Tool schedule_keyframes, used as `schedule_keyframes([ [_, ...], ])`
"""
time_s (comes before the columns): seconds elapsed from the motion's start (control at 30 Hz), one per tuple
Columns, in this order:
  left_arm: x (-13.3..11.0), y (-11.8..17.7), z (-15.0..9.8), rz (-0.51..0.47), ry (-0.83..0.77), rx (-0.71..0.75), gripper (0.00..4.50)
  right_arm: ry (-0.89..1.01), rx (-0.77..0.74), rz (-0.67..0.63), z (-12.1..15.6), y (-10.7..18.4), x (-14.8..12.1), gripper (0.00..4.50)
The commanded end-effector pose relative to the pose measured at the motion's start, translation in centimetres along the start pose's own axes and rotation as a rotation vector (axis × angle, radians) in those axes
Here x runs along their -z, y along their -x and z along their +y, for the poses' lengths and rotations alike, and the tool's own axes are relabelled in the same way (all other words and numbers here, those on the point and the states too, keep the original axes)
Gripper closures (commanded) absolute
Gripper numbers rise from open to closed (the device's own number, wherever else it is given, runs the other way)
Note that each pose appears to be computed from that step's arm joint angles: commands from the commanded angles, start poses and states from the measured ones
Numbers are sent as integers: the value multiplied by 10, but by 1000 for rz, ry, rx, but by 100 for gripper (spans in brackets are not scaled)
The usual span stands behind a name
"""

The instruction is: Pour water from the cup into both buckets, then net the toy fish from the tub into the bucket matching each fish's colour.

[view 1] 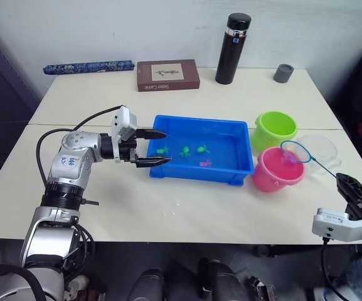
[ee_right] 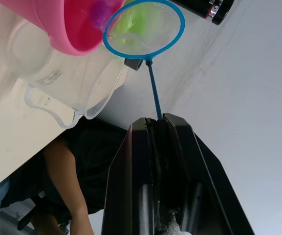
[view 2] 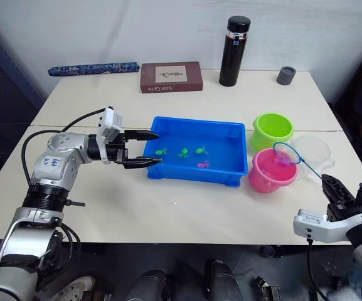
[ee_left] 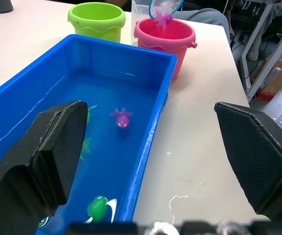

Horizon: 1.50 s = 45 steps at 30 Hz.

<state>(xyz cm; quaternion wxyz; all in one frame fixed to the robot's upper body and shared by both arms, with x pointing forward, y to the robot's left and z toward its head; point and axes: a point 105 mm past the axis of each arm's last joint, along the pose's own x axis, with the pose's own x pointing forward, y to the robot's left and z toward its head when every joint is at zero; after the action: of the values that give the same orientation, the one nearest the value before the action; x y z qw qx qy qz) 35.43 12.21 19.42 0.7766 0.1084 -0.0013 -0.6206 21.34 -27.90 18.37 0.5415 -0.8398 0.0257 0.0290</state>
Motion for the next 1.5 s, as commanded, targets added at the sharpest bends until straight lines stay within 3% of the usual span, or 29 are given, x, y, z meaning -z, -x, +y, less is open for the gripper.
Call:
schedule_keyframes([
  [0.03,-14,2,-1,-29,-54,-1,2,11,39,31,-7,2,6,450],
  [0.23,-13,6,0,-26,-47,-13,2,-161,54,-5,-16,-4,8,450],
  [0.43,-12,20,5,-19,-41,-66,2,-516,69,-176,-57,-17,5,450],
  [0.57,-13,27,7,-18,-38,-106,2,-756,-24,-268,-68,-34,-8,450],
  [0.77,-7,49,3,13,-25,-183,2,-953,-232,-365,-70,-60,-30,450],
  [1.1,-4,69,-11,40,-18,-263,2,-876,-269,-463,-77,-98,-53,450],
  [1.5,-5,79,-21,51,-4,-307,2,-758,-304,-549,-57,-110,-76,450],
])
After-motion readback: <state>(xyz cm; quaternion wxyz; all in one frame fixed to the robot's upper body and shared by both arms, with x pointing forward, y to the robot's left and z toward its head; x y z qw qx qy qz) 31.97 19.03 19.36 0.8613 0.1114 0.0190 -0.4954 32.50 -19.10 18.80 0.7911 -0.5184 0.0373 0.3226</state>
